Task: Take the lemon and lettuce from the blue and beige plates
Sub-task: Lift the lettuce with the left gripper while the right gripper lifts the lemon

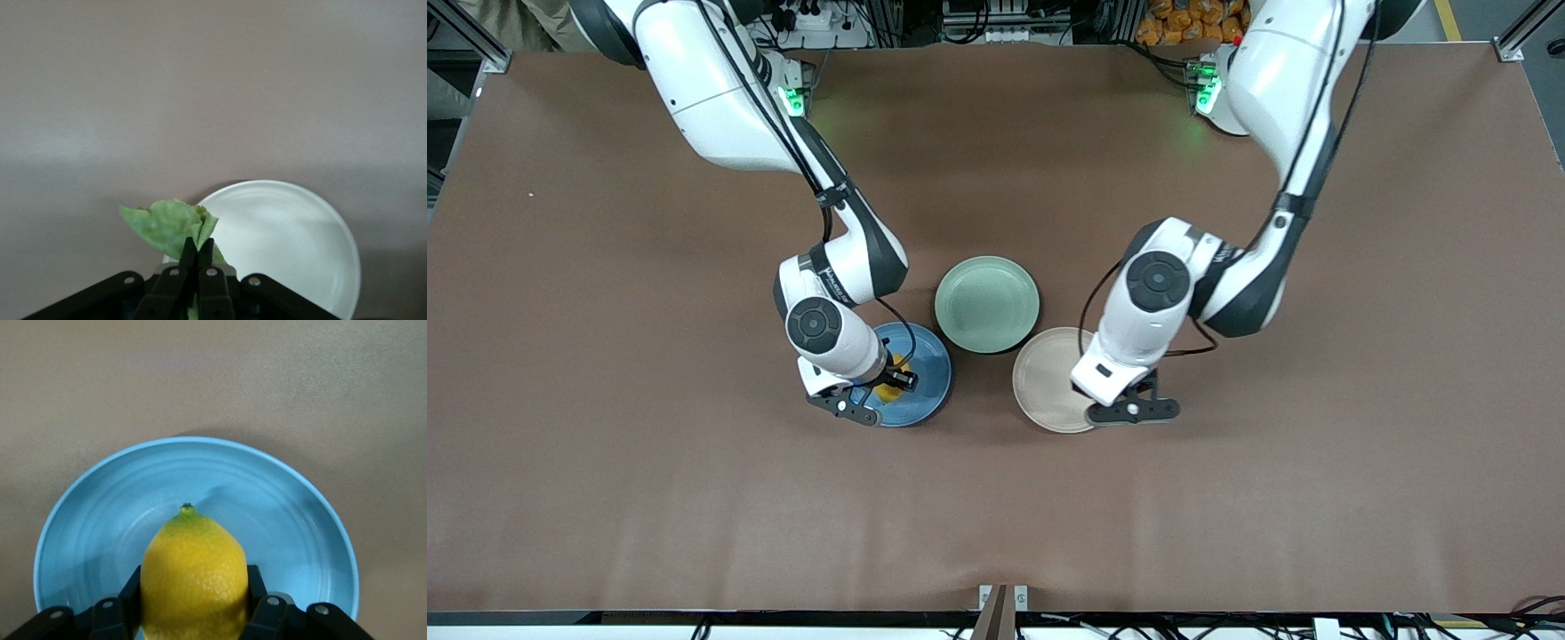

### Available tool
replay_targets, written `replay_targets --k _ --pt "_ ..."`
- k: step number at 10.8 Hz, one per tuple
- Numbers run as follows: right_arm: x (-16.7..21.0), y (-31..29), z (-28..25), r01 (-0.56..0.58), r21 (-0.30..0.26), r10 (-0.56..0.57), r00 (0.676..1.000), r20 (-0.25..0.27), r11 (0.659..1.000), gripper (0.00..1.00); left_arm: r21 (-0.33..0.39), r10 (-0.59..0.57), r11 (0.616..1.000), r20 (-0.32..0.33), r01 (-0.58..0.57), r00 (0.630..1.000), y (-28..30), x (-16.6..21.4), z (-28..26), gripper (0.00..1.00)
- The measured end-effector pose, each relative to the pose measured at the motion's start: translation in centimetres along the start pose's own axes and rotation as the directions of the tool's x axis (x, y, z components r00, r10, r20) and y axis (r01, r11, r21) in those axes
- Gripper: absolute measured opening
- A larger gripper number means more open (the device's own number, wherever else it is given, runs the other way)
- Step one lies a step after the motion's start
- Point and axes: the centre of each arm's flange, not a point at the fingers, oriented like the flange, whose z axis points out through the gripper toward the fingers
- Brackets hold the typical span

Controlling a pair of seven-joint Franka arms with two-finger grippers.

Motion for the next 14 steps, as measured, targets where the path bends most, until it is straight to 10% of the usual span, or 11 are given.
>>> replay_targets --k 14 --pt "7.2 10.2 -10.5 0.172 -0.075 -0.16 0.976 0.145 0.982 0.63 0.023 0.143 0.989 0.146 -0.148 0.979 -17.9 5.5 -4.8 0.04"
